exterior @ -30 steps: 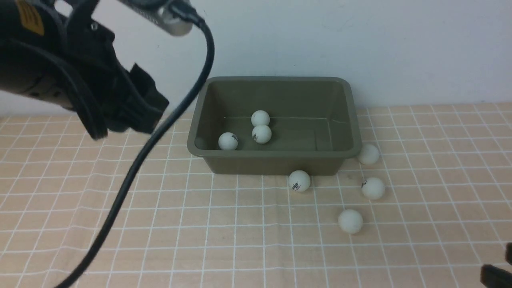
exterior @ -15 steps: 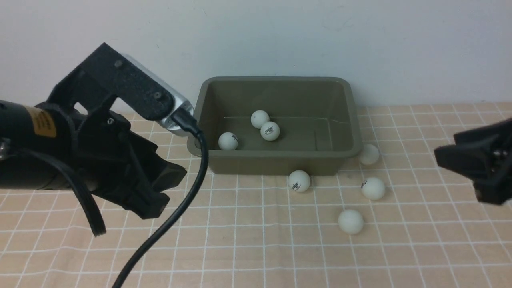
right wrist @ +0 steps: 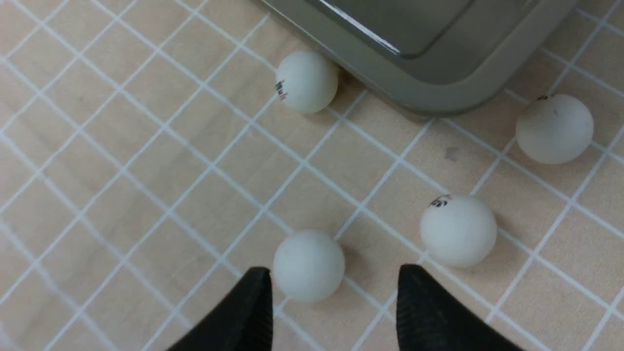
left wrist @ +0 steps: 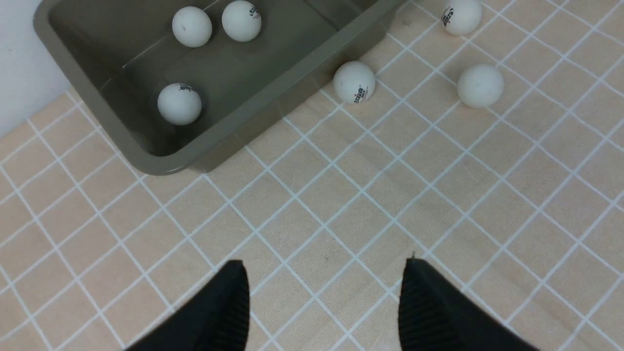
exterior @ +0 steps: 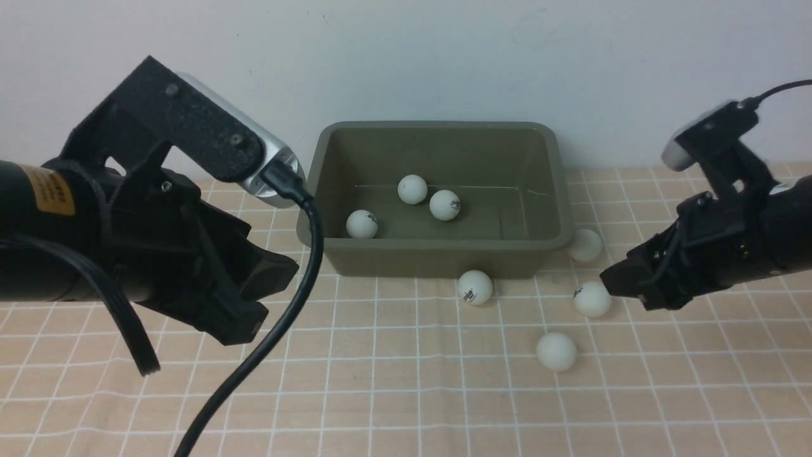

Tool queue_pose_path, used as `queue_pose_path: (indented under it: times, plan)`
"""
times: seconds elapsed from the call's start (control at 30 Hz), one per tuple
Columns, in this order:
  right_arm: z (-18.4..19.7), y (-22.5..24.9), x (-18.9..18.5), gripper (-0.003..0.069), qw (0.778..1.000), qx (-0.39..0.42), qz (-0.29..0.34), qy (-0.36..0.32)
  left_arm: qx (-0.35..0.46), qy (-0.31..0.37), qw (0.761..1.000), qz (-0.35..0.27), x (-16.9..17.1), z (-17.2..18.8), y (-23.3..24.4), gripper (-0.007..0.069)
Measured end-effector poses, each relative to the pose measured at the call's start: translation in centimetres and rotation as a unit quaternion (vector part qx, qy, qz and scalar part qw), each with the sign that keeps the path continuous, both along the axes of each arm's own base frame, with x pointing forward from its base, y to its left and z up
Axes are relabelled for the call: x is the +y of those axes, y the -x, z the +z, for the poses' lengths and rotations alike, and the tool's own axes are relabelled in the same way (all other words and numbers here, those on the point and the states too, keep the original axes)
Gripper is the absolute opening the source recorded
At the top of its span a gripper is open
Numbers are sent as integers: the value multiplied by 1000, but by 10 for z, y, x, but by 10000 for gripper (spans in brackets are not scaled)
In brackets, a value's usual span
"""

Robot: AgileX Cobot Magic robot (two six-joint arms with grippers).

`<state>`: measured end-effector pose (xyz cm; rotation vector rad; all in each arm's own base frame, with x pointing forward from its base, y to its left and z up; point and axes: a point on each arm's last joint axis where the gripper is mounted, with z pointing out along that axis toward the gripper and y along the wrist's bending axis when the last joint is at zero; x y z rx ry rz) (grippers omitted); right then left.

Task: Put the table tennis balls into the box on the light coffee tablecloth.
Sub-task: 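Reach for and grasp a ping pong ball on the table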

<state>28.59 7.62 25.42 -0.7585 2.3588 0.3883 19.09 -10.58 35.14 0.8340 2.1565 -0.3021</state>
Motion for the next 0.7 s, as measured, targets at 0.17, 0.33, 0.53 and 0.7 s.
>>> queue_pose_path:
  times: [0.17,0.33,0.53,0.7]
  plan:
    - [0,-28,-4,359,998,-1,-66,-22,3,3,1000,0,0,0,0,340]
    - [5,-54,-6,362,996,27,-71,-42,8,15,1000,0,-2,0,1,340]
    - [-14,-68,-7,362,997,52,-49,1,10,18,1000,0,-2,0,1,340]
    - [-38,-74,-12,362,995,75,-39,48,11,19,1000,0,-2,0,1,340]
